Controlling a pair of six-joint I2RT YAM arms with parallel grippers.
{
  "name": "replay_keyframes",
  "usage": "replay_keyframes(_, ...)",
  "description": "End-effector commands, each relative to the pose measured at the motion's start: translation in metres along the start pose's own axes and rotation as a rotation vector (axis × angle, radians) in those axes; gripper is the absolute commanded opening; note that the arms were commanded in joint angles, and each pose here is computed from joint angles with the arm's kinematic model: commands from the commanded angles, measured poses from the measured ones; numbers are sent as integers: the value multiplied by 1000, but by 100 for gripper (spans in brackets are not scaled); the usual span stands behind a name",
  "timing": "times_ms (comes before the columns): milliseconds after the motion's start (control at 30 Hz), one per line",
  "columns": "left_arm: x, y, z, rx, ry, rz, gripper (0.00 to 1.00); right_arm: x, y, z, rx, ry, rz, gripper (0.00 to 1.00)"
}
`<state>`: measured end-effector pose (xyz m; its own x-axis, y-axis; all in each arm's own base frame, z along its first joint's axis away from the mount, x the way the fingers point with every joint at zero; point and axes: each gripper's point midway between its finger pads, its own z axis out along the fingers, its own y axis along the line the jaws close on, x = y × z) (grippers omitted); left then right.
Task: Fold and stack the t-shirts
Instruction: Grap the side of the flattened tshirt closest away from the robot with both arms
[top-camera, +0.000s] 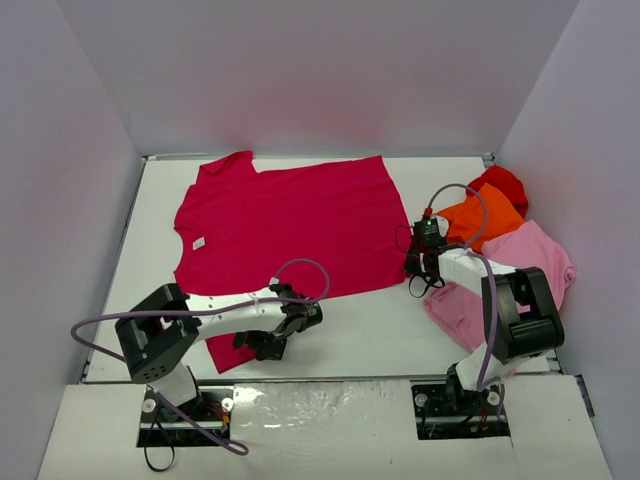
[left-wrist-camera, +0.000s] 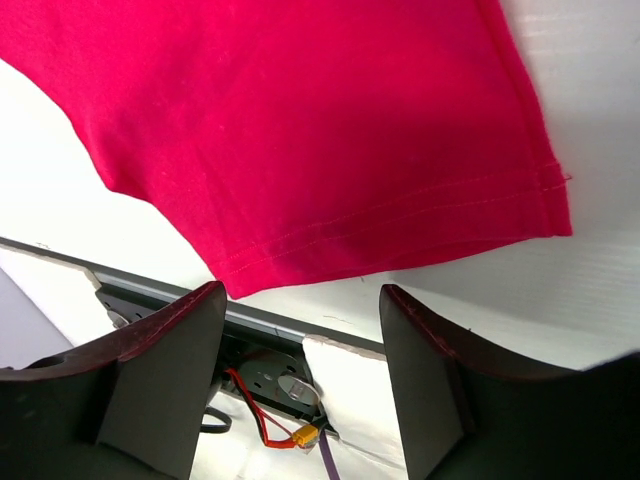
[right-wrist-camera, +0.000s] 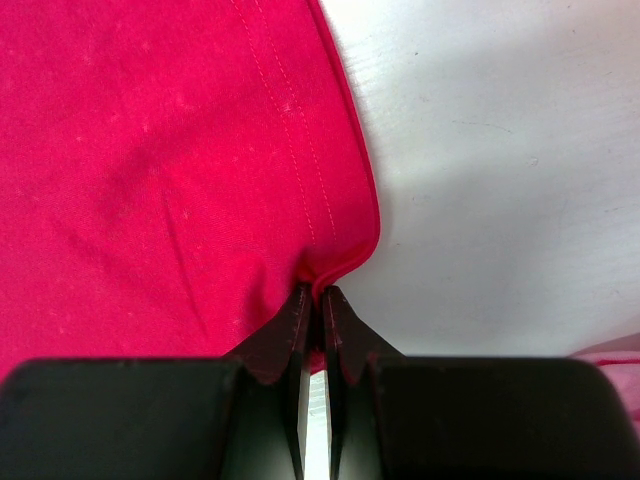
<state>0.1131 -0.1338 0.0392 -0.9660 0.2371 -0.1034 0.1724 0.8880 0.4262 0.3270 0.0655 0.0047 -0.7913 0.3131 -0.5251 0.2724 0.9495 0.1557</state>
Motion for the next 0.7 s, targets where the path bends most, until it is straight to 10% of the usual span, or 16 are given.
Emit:
replay_keyframes(0, 2, -1, -7, 61, -13, -46, 58, 68, -25, -3, 67, 238, -23, 0)
replay_keyframes(667, 9, -13, 10, 149, -27, -52, 55, 63, -23, -18, 55, 206, 13, 0)
